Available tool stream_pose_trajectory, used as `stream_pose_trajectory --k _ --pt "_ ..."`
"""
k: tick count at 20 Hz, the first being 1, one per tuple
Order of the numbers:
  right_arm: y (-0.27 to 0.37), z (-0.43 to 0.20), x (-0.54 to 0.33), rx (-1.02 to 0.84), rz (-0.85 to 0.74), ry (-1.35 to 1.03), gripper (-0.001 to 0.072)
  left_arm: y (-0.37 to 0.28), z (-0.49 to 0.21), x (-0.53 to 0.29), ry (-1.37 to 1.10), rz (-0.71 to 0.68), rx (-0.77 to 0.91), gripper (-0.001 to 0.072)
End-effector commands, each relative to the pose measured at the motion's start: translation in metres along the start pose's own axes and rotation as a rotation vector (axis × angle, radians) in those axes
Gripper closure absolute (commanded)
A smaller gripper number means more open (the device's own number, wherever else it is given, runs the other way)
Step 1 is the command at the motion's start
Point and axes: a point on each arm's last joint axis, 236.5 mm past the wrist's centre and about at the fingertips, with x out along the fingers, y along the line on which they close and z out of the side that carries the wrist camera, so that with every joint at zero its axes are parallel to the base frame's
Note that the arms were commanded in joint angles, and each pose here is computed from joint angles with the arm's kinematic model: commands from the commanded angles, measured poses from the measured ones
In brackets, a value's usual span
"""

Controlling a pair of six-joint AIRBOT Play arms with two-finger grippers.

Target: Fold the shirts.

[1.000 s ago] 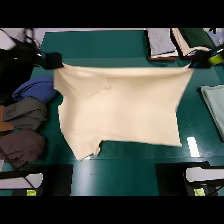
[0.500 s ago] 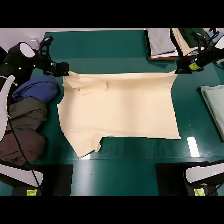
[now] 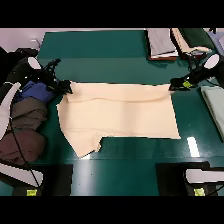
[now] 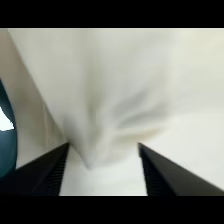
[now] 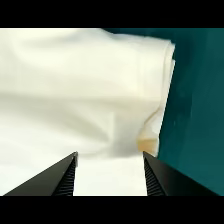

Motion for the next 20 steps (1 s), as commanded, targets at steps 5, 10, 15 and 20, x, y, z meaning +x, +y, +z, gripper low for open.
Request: stream_pose_trajectory --k 5,10,15,20 --pt "0.037 -0.016 -0.056 0.001 0.08 -0.073 0.0279 0.016 -0.061 -0.055 0.034 0.147 0.03 0.0175" --pt "0.047 -0.065 -0.092 -0.017 0.076 -0.143 0.0279 0.024 -0.183 -0.043 0.106 0.158 -0.032 0.0175" --pt "0.05 -0.083 -0.104 -0.022 0.073 -0.205 0.0279 -0.003 -0.244 -0.009 0.168 0.005 -0.154 0.0176" --pt "0.052 -0.085 -0.114 -0.03 0.072 -0.236 0.0279 -0.031 -0.248 0.01 0.139 -0.135 -0.215 0.0176"
